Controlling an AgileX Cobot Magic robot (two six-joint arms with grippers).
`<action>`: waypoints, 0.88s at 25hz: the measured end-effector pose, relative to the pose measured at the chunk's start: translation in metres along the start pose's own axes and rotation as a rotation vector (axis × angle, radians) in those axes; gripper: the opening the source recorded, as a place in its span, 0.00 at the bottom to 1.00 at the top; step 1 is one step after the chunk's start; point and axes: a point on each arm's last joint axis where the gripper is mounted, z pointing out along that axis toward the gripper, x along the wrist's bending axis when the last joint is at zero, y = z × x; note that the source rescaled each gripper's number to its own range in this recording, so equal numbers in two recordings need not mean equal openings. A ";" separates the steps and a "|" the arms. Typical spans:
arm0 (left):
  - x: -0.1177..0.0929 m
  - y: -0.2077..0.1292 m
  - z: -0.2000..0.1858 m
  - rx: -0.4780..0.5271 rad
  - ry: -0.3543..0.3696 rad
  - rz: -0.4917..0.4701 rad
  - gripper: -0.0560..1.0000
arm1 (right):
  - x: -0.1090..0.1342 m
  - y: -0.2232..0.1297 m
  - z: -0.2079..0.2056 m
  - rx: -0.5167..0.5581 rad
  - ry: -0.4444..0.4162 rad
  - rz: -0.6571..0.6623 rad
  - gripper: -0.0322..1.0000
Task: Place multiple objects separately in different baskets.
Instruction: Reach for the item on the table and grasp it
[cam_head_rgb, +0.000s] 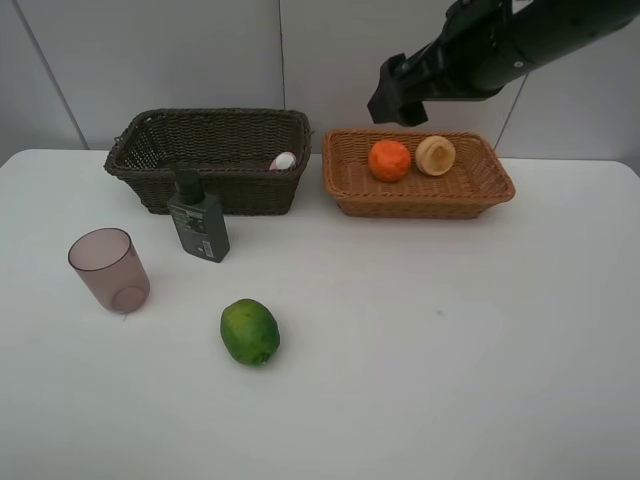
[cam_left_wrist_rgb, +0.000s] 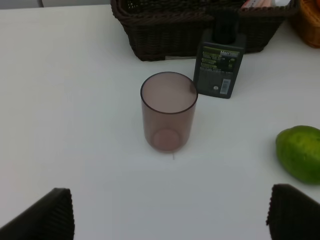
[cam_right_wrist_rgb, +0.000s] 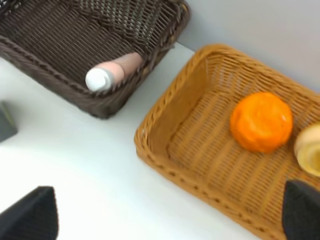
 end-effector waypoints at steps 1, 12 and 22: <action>0.000 0.000 0.000 0.000 0.000 0.000 1.00 | -0.001 0.000 -0.006 0.003 -0.001 0.008 0.97; 0.000 0.000 0.000 0.000 0.000 0.000 1.00 | -0.029 -0.061 -0.053 0.044 -0.077 0.138 0.97; 0.000 0.000 0.000 0.000 0.000 0.000 1.00 | -0.046 -0.112 -0.130 0.069 -0.216 0.326 0.97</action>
